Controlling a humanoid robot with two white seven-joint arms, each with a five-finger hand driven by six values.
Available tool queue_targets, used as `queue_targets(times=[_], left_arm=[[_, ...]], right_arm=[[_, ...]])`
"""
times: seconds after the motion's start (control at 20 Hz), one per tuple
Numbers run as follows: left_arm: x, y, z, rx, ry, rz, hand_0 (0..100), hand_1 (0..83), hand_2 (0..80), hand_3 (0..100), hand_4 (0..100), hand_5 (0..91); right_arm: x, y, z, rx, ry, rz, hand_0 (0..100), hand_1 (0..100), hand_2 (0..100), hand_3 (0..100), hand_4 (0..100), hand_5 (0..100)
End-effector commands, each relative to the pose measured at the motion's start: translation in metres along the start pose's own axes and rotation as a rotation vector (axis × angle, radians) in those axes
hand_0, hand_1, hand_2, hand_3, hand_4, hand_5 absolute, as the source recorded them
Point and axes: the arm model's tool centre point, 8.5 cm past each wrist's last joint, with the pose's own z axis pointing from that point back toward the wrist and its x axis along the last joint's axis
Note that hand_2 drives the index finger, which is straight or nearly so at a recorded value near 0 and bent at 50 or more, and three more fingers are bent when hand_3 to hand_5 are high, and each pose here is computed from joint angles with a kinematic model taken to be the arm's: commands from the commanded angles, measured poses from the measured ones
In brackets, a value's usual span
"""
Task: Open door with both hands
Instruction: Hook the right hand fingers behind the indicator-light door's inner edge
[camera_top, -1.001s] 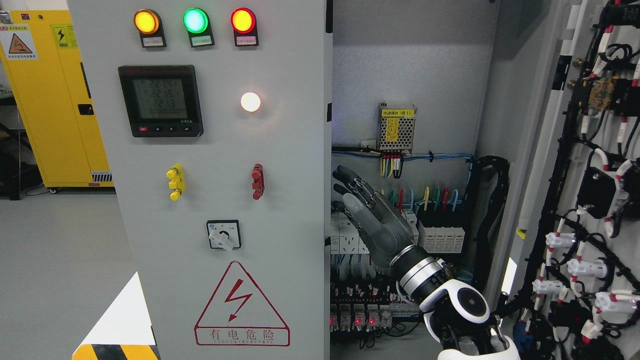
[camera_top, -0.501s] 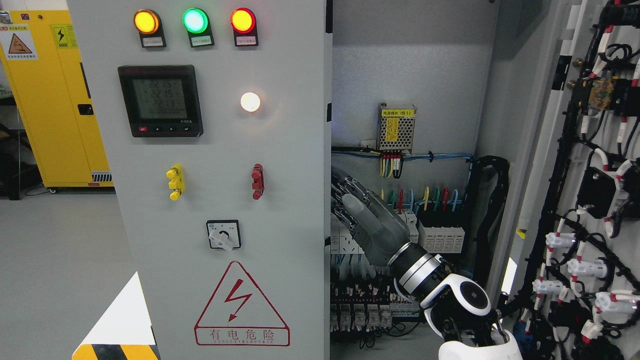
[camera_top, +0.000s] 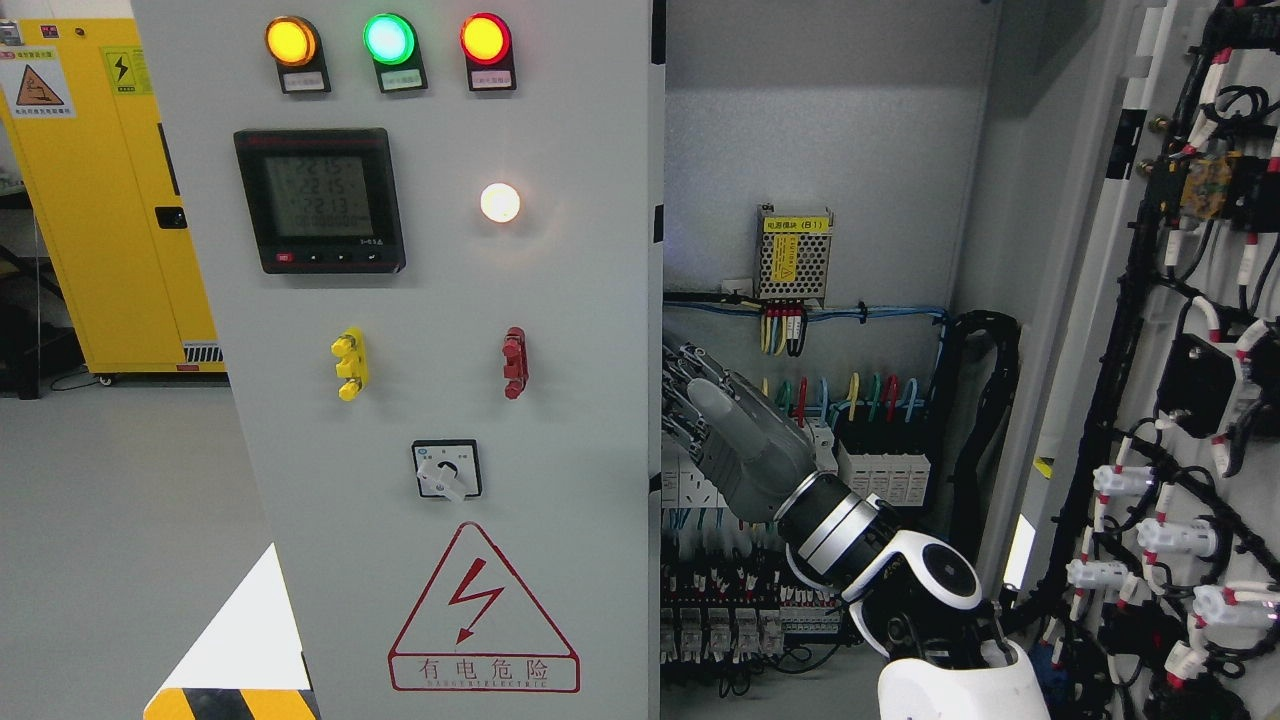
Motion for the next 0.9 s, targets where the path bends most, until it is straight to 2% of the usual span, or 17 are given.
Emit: queue_targets(times=[0.0,0.85], left_arm=[[0.015,-0.013,-0.003,-0.020,-0.024,-0.004,12,55.6,0.0,0,0,0.0],[0.014,-0.016,-0.004,-0.026,-0.022,-0.006,12,55.6,0.0,0,0,0.0]], right_arm=[[-0.010,-0.013,0.003,-0.037,0.016,-0.039,0,50,4,0,0,0],[-0.010,-0.001,-0.001,0.028,0.042,-0.046,0,50,4,0,0,0]])
